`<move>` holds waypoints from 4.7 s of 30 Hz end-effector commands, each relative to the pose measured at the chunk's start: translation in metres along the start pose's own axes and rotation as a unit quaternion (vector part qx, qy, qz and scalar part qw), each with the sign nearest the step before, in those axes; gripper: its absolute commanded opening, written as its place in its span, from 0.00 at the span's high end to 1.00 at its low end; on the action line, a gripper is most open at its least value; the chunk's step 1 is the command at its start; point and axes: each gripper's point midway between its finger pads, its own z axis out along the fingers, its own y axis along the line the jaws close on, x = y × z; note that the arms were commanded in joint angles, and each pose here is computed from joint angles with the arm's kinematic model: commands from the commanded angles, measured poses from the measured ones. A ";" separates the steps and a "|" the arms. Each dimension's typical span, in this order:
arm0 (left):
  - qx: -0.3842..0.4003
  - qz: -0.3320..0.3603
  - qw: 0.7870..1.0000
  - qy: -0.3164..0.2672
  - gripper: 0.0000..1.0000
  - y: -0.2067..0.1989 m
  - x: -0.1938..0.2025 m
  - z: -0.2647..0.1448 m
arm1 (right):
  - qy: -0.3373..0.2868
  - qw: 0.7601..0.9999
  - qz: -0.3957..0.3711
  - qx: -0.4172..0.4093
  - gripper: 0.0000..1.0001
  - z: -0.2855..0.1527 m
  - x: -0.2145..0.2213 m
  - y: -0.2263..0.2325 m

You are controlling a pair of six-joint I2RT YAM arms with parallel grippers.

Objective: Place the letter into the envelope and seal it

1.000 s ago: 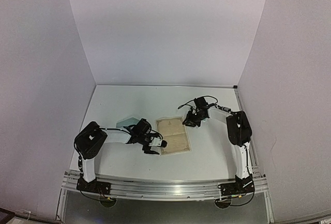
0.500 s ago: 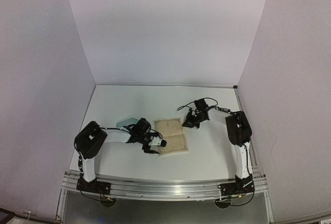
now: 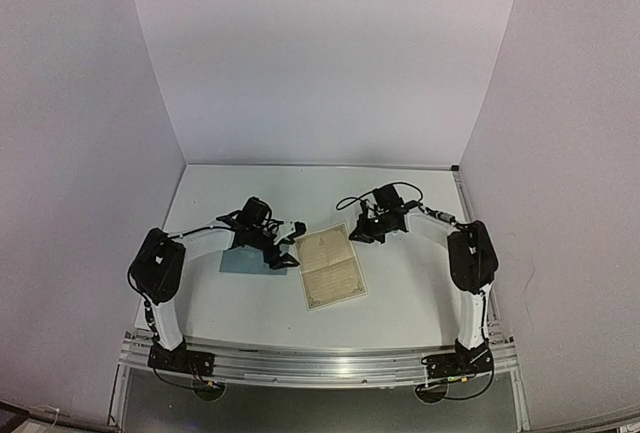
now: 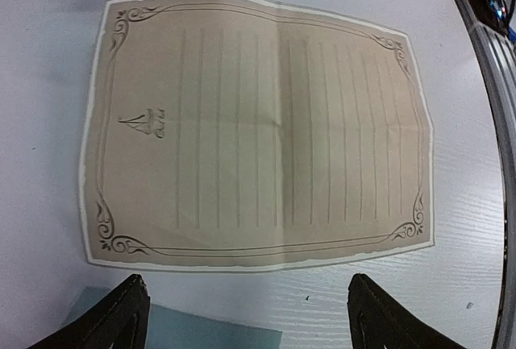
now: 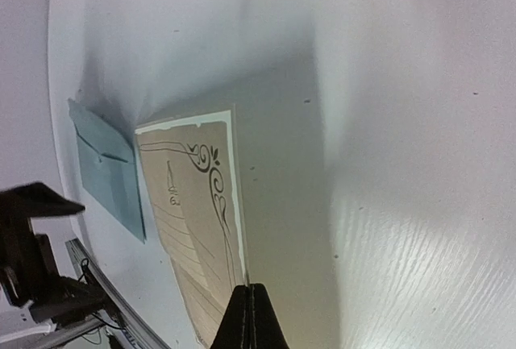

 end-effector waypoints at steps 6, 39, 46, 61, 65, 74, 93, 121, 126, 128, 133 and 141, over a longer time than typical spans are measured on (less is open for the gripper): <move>-0.028 -0.101 0.991 -0.079 0.02 0.038 -0.059 -0.048 | -0.047 0.980 -0.194 -0.022 1.00 -0.046 0.022 0.080; 0.061 0.048 0.991 -0.108 0.07 0.046 -0.091 -0.012 | -0.064 0.910 -0.396 -0.106 1.00 -0.083 0.061 0.163; 0.134 0.056 0.986 -0.086 0.63 0.010 -0.078 -0.024 | -0.079 0.910 -0.396 -0.092 1.00 -0.081 0.054 0.160; 0.062 0.032 0.996 -0.051 1.00 0.024 -0.086 -0.043 | -0.095 0.916 -0.380 -0.084 1.00 -0.087 0.051 0.158; 0.002 0.097 0.995 -0.036 1.00 0.032 -0.091 -0.061 | -0.107 0.919 -0.372 -0.073 0.65 -0.095 0.049 0.157; -0.038 0.303 0.952 -0.033 1.00 0.005 -0.100 -0.105 | -0.146 0.903 -0.403 -0.011 0.07 -0.134 0.051 0.146; -0.093 0.251 0.963 -0.041 1.00 0.007 -0.144 -0.144 | -0.073 0.900 -0.427 -0.041 0.13 -0.132 0.090 0.141; -0.025 0.287 0.955 -0.065 0.49 -0.055 -0.130 -0.146 | -0.174 0.917 -0.358 0.000 1.00 -0.112 0.024 0.151; 0.005 0.313 0.946 -0.078 0.03 -0.084 -0.130 -0.168 | -0.203 0.876 -0.438 -0.012 1.00 -0.136 0.020 0.176; -0.011 0.315 0.945 -0.084 0.00 -0.082 -0.133 -0.182 | -0.204 0.852 -0.482 -0.020 1.00 -0.143 0.026 0.183; -0.061 0.318 0.942 -0.089 0.00 -0.072 -0.142 -0.213 | -0.197 0.806 -0.556 -0.051 1.00 -0.153 0.043 0.195; -0.140 0.223 0.950 -0.166 0.01 -0.032 -0.193 -0.213 | -0.161 0.766 -0.596 -0.181 1.00 -0.160 0.074 0.237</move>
